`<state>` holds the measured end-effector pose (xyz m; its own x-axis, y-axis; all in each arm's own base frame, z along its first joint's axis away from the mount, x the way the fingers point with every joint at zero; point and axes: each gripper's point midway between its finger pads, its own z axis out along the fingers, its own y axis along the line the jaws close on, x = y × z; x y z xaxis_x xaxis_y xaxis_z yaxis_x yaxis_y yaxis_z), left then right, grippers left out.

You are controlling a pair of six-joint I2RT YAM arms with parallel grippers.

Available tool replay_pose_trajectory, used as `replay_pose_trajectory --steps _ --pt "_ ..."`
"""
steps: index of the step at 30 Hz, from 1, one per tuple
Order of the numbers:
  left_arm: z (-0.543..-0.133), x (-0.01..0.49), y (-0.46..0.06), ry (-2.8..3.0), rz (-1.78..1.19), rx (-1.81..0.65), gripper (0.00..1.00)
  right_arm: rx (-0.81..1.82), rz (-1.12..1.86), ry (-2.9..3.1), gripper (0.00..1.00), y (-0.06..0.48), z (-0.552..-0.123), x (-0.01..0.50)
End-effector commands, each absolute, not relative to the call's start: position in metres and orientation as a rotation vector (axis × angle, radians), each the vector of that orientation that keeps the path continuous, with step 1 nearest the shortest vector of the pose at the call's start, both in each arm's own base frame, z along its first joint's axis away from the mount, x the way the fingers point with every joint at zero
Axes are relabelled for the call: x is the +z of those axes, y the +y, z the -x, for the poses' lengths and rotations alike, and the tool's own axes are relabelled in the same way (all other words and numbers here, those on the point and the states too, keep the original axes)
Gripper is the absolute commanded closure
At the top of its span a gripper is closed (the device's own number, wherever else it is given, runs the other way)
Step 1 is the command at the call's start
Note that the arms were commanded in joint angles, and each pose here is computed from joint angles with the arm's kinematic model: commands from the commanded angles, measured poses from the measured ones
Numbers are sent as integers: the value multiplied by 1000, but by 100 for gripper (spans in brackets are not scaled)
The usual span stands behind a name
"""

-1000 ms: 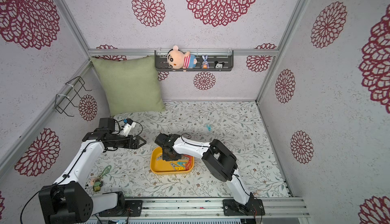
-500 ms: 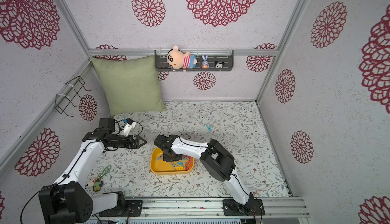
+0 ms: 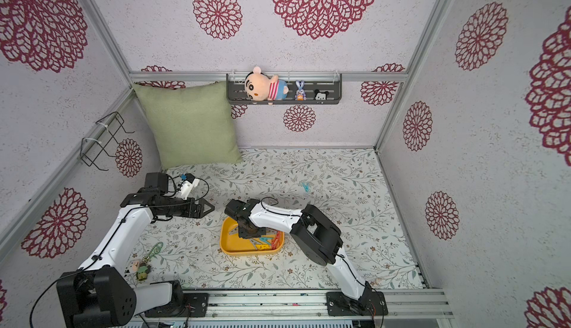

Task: Take the clothespins out of the storage box
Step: Pick up the clothespin from the storage box.

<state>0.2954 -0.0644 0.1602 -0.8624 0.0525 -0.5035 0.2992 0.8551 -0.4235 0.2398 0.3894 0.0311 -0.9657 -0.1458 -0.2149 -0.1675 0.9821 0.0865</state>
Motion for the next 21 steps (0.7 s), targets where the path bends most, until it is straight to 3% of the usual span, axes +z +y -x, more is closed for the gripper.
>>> replay_pose_trajectory --steps 1,7,21 --pt "-296 166 -63 2523 -260 -694 3 120 211 2900 86 388 -242 32" --pt "-296 166 -64 2522 -262 -695 3 120 208 2867 99 390 -245 49" --pt "-297 165 -64 2524 -258 -702 3 219 189 2781 100 394 -244 114"
